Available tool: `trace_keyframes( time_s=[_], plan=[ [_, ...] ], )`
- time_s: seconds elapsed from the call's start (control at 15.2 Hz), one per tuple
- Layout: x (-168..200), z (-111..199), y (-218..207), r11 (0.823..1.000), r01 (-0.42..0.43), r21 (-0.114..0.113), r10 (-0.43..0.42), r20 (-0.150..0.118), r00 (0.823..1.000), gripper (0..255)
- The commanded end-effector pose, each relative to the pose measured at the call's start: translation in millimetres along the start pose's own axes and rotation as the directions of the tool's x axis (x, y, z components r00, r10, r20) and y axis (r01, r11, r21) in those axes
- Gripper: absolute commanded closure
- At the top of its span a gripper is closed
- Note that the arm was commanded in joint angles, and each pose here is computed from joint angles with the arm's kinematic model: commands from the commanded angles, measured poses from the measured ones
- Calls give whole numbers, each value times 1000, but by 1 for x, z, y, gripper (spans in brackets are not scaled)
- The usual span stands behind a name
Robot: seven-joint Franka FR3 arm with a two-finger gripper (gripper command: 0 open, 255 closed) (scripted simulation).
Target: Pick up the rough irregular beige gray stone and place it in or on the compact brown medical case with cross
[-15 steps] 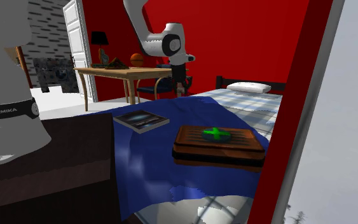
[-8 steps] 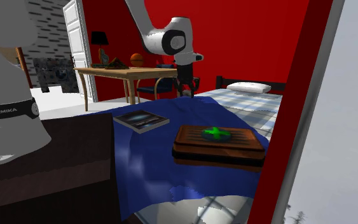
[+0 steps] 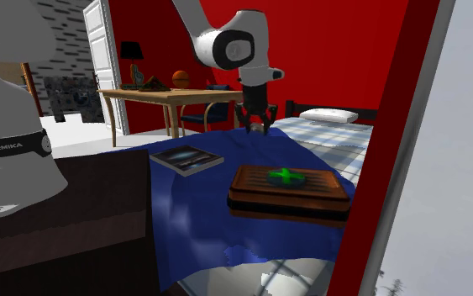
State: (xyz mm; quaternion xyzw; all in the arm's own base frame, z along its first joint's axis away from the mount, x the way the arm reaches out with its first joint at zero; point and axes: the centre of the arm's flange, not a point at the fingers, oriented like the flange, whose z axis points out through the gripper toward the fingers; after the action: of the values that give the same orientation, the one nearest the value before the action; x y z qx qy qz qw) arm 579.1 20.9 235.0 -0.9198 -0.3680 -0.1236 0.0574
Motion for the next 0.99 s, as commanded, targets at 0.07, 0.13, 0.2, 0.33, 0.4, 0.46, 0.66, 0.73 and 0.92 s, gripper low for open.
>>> trace_keyframes(
  time_s=[0.07, 0.13, 0.2, 0.33, 0.4, 0.46, 0.66, 0.73, 0.92],
  plan=[
    [-28, -6, 26, 1000, 2, 0, -2, 0, 1000, 255],
    [-37, -9, 34, 1000, 2, 0, -2, 0, 1000, 255],
    [-47, -12, 43, 1000, 2, 0, -2, 0, 1000, 255],
    [-65, -18, 61, 1000, 2, 0, -2, 0, 1000, 255],
    [-75, -20, 70, 1000, 2, 0, -2, 0, 1000, 255],
    [-84, -23, 78, 1000, 2, 0, -2, 0, 1000, 255],
    [-113, -32, 105, 1000, 2, 0, -2, 0, 1000, 255],
    [-122, -35, 113, 1000, 2, 0, -2, 0, 1000, 255],
    [-152, -44, 142, 1000, 2, 0, -2, 0, 1000, 255]
  ],
)
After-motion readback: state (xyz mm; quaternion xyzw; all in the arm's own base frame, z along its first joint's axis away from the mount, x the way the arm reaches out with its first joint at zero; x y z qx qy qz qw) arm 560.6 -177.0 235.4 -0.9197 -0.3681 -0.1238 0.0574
